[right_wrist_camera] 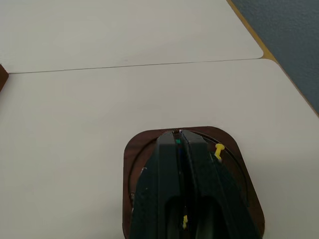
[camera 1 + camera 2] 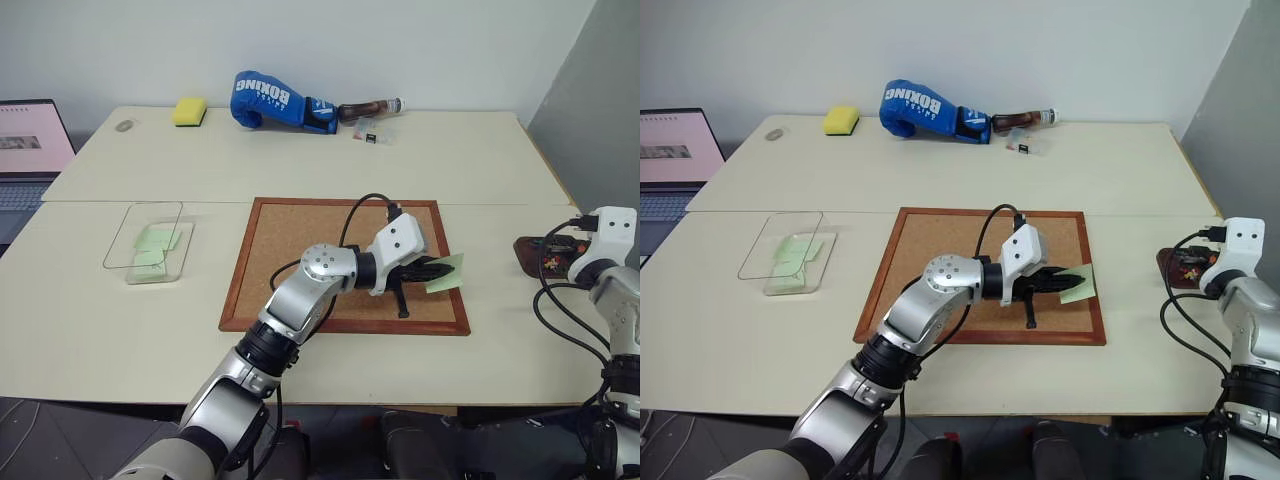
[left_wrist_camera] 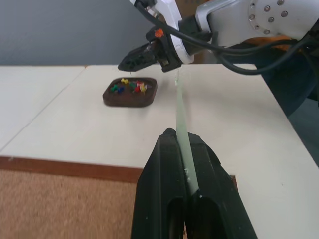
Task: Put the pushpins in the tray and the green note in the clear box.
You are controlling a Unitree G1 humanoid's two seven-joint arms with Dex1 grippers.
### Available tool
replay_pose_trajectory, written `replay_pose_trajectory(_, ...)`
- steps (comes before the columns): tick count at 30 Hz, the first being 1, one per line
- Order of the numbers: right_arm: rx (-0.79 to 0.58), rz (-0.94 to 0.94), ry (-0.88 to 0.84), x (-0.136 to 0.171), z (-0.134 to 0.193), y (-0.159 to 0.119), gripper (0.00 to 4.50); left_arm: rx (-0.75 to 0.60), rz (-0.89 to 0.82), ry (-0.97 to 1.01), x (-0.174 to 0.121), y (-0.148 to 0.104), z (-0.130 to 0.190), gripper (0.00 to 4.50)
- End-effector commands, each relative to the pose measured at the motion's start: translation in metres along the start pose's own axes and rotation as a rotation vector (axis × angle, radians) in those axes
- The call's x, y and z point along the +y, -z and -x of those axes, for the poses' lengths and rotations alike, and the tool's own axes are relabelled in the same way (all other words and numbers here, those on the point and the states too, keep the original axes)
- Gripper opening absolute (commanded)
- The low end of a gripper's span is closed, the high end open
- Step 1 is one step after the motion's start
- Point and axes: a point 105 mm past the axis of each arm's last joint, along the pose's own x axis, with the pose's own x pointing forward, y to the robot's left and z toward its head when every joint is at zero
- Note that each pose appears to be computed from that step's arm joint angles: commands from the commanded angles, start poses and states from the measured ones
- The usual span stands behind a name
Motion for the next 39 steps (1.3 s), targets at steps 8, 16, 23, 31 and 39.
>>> replay_pose_trajectory(8,-0.057,0.050,0.029,-0.006,-0.008,-0.007,1.49,-0.019,-0.021,-0.021,-0.003,-0.011,0.008,0.00)
replay_pose_trajectory(16,-0.067,0.053,0.058,-0.013,-0.008,-0.006,3.30,-0.008,-0.028,-0.018,-0.002,-0.010,0.009,0.00)
replay_pose_trajectory(23,-0.166,0.135,-0.005,0.001,0.006,-0.028,4.10,-0.014,-0.005,-0.067,0.010,-0.010,0.016,0.00)
replay_pose_trajectory(31,-0.340,0.230,-0.577,0.145,0.083,-0.065,4.10,0.041,0.080,-0.489,0.074,0.007,0.090,0.00)
replay_pose_trajectory(39,-0.396,0.185,-1.000,0.241,0.133,-0.087,4.10,0.078,0.062,-1.214,0.138,0.016,0.211,0.00)
